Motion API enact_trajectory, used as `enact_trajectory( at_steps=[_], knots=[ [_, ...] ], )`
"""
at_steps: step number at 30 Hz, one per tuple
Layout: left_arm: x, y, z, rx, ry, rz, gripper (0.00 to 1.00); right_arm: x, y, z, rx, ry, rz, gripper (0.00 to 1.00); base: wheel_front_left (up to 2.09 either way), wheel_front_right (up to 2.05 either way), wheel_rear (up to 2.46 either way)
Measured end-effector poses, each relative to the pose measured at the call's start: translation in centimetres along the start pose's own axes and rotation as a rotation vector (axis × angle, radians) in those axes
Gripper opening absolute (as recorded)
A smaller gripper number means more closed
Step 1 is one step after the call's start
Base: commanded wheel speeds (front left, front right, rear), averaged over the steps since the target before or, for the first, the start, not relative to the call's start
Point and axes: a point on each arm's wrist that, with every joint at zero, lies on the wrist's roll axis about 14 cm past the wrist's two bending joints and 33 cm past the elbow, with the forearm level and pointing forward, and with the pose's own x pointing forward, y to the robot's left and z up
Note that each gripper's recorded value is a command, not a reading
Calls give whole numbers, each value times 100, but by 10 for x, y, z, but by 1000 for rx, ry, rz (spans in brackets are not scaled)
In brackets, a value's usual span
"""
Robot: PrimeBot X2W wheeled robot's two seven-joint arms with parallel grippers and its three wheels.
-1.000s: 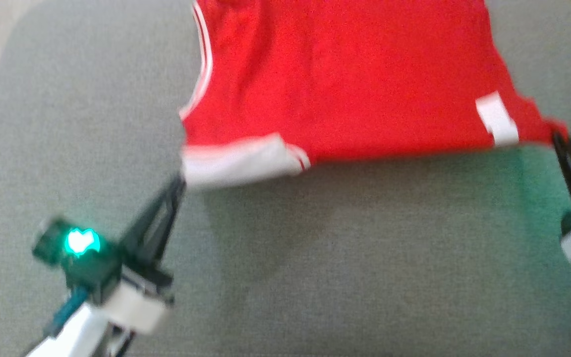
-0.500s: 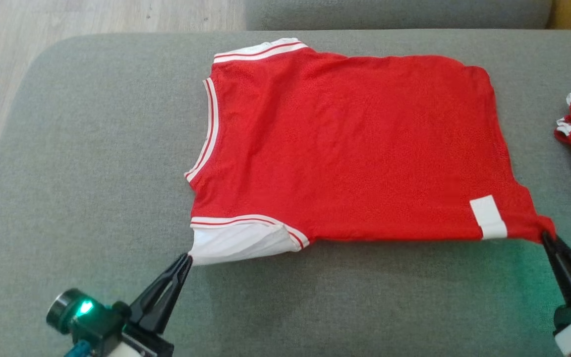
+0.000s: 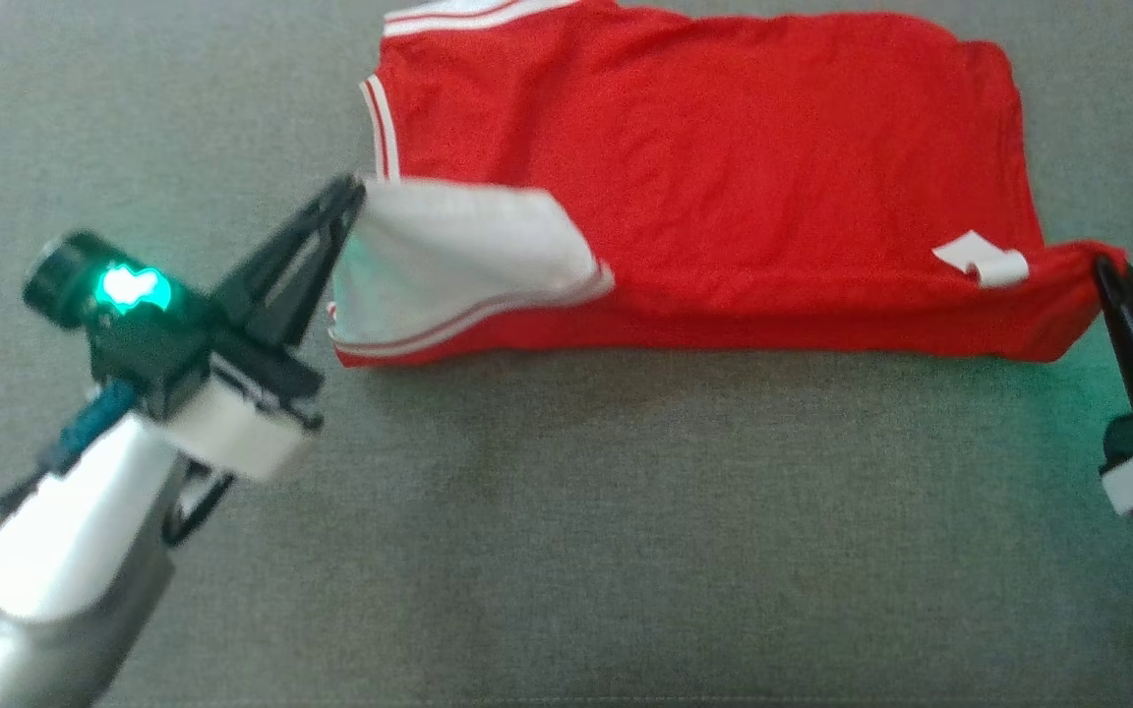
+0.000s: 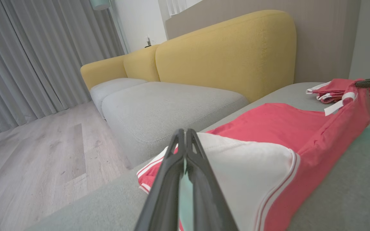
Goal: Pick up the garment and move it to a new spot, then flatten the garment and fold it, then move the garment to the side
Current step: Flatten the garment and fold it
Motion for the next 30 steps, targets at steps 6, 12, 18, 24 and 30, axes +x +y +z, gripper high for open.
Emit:
enact_trajectory(
  at_steps=[6, 12, 18, 24, 30],
  knots=[
    [37, 17, -7, 25, 4, -7, 0, 22, -5, -8, -20, 32, 7, 5, 0, 0, 0],
    [60, 22, -23, 45, 35, -35, 0, 44, -15, 0, -56, 23, 0, 29, 0, 0, 0],
    [63, 23, -44, -43, 85, -7, 67, 55, -12, -12, -44, 61, 6, 100, 0, 0, 0],
    [42, 28, -60, -170, 137, 102, 100, 48, -11, -8, -39, 54, -3, 100, 0, 0, 0],
    [-3, -11, -113, -313, 341, 149, 100, 27, -12, -10, -21, 53, -26, 100, 0, 0, 0]
  ],
)
